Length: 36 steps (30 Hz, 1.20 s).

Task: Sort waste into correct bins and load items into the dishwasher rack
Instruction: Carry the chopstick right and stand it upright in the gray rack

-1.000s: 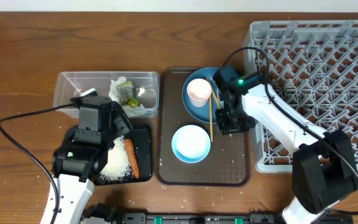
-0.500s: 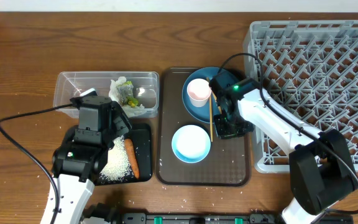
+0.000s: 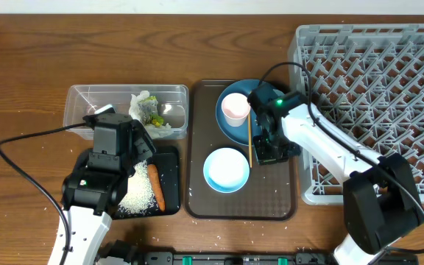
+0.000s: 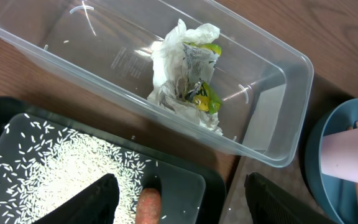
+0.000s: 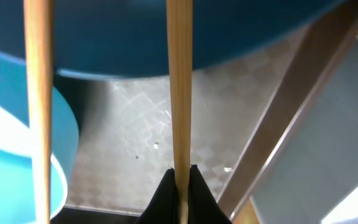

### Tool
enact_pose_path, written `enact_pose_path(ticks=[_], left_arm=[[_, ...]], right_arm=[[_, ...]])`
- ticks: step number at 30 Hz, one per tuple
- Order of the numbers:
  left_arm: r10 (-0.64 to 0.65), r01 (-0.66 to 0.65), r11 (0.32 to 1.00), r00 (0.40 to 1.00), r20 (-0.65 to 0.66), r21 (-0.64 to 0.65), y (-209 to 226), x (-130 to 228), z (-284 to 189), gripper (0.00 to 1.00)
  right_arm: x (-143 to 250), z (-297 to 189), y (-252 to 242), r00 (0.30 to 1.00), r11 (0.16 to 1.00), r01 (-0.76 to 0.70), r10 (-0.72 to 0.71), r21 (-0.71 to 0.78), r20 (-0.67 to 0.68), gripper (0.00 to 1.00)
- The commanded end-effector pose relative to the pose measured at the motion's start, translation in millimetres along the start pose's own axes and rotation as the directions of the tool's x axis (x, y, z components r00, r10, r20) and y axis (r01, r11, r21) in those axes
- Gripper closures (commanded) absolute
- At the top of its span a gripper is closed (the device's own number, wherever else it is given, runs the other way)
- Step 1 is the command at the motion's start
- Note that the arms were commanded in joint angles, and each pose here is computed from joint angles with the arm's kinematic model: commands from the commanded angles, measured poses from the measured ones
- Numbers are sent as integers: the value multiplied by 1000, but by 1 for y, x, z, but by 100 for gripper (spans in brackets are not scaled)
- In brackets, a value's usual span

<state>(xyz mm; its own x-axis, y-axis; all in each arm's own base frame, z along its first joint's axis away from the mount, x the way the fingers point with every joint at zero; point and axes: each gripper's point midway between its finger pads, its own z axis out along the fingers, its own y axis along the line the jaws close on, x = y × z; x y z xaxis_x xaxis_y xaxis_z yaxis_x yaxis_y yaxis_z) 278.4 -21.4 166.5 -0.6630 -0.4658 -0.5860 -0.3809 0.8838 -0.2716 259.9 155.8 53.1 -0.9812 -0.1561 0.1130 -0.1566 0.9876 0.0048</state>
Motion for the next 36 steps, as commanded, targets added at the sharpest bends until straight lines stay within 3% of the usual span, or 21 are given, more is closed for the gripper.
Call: enact_pose_path(ticks=[1, 19, 36], left_arm=[[1, -1, 1000, 1000, 22, -13, 2, -6, -3, 32], [2, -1, 1000, 1000, 22, -13, 2, -6, -3, 32], [1, -1, 1000, 1000, 26, -19, 3, -7, -3, 32]], right_arm=[[-10, -19, 5, 999, 1000, 11, -11, 4, 41, 99], [-25, -112, 18, 993, 995, 36, -25, -91, 117, 99], [-49, -123, -90, 981, 991, -120, 128, -65, 146, 99]])
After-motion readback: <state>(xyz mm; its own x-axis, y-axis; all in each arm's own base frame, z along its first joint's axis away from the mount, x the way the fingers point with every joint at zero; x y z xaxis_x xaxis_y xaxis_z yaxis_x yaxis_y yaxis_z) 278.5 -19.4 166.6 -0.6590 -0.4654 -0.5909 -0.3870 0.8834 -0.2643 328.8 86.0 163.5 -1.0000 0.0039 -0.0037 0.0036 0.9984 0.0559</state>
